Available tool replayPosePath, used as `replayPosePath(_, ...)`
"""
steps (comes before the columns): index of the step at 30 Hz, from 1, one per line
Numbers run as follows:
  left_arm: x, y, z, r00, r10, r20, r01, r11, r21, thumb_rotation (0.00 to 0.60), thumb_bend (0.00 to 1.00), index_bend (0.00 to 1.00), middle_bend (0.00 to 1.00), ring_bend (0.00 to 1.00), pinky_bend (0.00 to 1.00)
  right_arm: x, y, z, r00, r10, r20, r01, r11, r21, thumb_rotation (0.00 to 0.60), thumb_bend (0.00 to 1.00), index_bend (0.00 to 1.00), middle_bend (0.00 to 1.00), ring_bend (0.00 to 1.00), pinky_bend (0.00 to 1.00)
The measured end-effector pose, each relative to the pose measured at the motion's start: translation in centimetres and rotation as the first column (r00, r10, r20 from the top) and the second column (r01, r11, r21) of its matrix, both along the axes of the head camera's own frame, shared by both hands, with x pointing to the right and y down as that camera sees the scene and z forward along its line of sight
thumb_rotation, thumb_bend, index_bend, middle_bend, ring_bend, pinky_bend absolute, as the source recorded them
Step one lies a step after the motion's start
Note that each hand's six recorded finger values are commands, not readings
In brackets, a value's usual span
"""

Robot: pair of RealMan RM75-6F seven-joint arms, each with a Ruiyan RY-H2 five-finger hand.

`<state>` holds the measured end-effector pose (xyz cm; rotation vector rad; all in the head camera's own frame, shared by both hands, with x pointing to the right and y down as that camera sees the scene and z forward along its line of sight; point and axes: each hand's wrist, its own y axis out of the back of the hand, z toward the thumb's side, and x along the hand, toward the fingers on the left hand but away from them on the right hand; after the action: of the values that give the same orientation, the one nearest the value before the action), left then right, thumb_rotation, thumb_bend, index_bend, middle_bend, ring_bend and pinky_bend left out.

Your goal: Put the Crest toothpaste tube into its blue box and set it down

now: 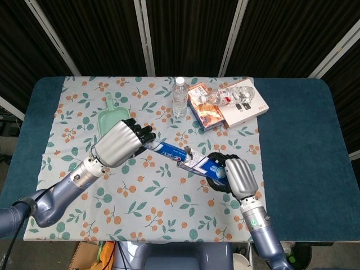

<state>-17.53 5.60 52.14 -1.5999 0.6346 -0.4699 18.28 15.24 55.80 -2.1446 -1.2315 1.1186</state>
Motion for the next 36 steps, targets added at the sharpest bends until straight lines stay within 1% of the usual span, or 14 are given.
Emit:
replayPosePath(5,1.3,0.3,0.2,1.000,0.015,-0.013,-0.015,1.000,-0.004,0.600,0.52,0.65,0.70,0.68,0.71,0.4,-0.2,-0.5,0.999,0.034,0.038,-0.034,0.999,-0.014,0.600,0.35,0.41,0.49,0.45,0.37)
replayPosePath(9,2.9,0.6,0.3,0.999,0.037,-0.018,-0.037,0.999,0.011,0.600,0.49,0.62,0.66,0.63,0.69,0.8,-0.5,-1.0,0.994,0.074,0.085,-0.071,0.997,-0.030,0.600,0.35,0.41,0.49,0.45,0.37)
replayPosePath(11,3.6,0.6,0.2,0.998,0.052,-0.017,-0.052,0.998,0.024,0.600,0.45,0.59,0.61,0.59,0.69,1.0,-0.6,-1.2,0.989,0.096,0.113,-0.092,0.995,-0.040,0.600,0.35,0.41,0.49,0.45,0.37)
replayPosePath(13,4.4,0.6,0.2,0.998,0.067,-0.008,-0.067,0.997,0.045,0.600,0.39,0.55,0.55,0.53,0.67,1.3,-0.8,-1.6,0.981,0.125,0.148,-0.119,0.992,-0.052,0.600,0.35,0.41,0.49,0.45,0.37)
replayPosePath(17,5.9,0.4,0.0,0.995,0.097,0.027,-0.100,0.990,0.099,0.600,0.31,0.51,0.50,0.49,0.63,1.9,-1.3,-2.4,0.961,0.178,0.213,-0.166,0.984,-0.071,0.600,0.35,0.41,0.49,0.45,0.37)
replayPosePath(19,6.9,0.3,-0.2,0.993,0.114,0.045,-0.119,0.984,0.133,0.600,0.25,0.46,0.46,0.45,0.59,2.2,-1.5,-2.8,0.947,0.203,0.250,-0.187,0.979,-0.084,0.600,0.35,0.41,0.49,0.45,0.37)
replayPosePath(22,8.2,0.0,-0.5,0.991,0.123,0.057,-0.131,0.978,0.165,0.600,0.16,0.41,0.41,0.40,0.56,2.4,-1.6,-3.6,0.923,0.235,0.305,-0.213,0.971,-0.106,0.600,0.35,0.41,0.49,0.45,0.37)
replayPosePath(25,9.3,-0.1,-0.9,0.991,0.119,0.063,-0.130,0.972,0.195,0.600,0.09,0.37,0.37,0.36,0.51,2.6,-1.7,-4.3,0.895,0.267,0.358,-0.237,0.963,-0.126,0.600,0.35,0.41,0.49,0.45,0.37)
replayPosePath(30,10.9,-0.4,-1.7,0.995,0.092,0.043,-0.099,0.970,0.222,0.600,0.06,0.30,0.30,0.30,0.44,3.2,-1.8,-5.3,0.835,0.325,0.444,-0.282,0.946,-0.161,0.600,0.35,0.41,0.49,0.45,0.39)
replayPosePath(36,11.2,-0.5,-3.2,0.998,0.065,-0.012,-0.060,0.971,0.231,0.600,0.04,0.19,0.21,0.21,0.37,4.4,-2.0,-5.7,0.778,0.379,0.501,-0.325,0.925,-0.195,0.600,0.35,0.41,0.49,0.45,0.39)
